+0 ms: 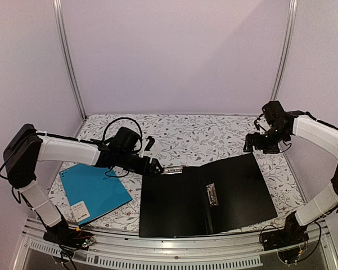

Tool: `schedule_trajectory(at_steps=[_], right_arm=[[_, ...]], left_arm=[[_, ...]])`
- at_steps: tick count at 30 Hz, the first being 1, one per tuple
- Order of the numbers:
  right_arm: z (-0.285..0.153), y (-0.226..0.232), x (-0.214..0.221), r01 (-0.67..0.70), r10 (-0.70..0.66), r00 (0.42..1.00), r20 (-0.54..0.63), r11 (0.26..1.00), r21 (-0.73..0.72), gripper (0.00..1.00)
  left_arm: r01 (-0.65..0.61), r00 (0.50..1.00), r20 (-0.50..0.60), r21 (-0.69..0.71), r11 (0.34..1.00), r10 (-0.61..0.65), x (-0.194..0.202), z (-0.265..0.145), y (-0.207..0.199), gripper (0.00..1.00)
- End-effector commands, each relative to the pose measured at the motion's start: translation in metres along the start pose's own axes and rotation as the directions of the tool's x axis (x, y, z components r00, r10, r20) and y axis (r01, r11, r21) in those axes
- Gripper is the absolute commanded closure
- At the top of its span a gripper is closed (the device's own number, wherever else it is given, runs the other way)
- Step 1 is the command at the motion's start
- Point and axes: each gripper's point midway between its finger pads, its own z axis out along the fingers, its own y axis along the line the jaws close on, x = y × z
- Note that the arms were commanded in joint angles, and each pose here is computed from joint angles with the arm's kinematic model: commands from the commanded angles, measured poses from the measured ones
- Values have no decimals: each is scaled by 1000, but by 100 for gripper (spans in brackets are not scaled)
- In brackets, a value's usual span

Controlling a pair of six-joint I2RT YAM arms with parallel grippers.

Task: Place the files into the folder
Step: Open the spring clip on the folder at the center of the board, then create pockets on the folder at the center of the board.

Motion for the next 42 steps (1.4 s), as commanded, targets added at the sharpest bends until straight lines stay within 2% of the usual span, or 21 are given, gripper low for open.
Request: schedule_trajectory(at_steps=[1, 10, 16, 24, 27, 28, 36, 42], right_arm=[[-2, -12, 36, -134, 124, 986, -116, 987, -84, 1], [22, -14, 68, -257, 194, 945, -264, 939, -228, 6], [27, 2, 71, -287, 184, 931, -314, 901, -325, 20], [26, 18, 65, -301, 163, 929, -332, 855, -422, 67], [16, 29, 48, -304, 181, 942, -282, 815, -493, 94], [11, 33, 42, -320, 202, 940, -274, 799, -510, 100], [-53, 46, -19, -288, 307, 949, -76, 743, -604, 100], [-67, 57, -52, -330, 399, 915, -58, 658, -677, 100]], left_arm=[[23, 999, 40, -30, 999, -22, 0, -9, 4, 13], [2, 999, 43, -29, 1000, 0, -3, -10, 2, 13], [-9, 998, 56, -31, 999, 10, -6, -14, 1, 13], [-24, 996, 90, -42, 999, 28, -15, -23, 0, 13], [-32, 994, 105, -40, 999, 36, -19, -28, -3, 13], [-35, 993, 110, -39, 999, 39, -21, -29, -4, 12], [-24, 993, 113, -60, 998, 30, -24, -32, -1, 13], [-6, 993, 119, -62, 998, 14, -25, -32, -1, 12]])
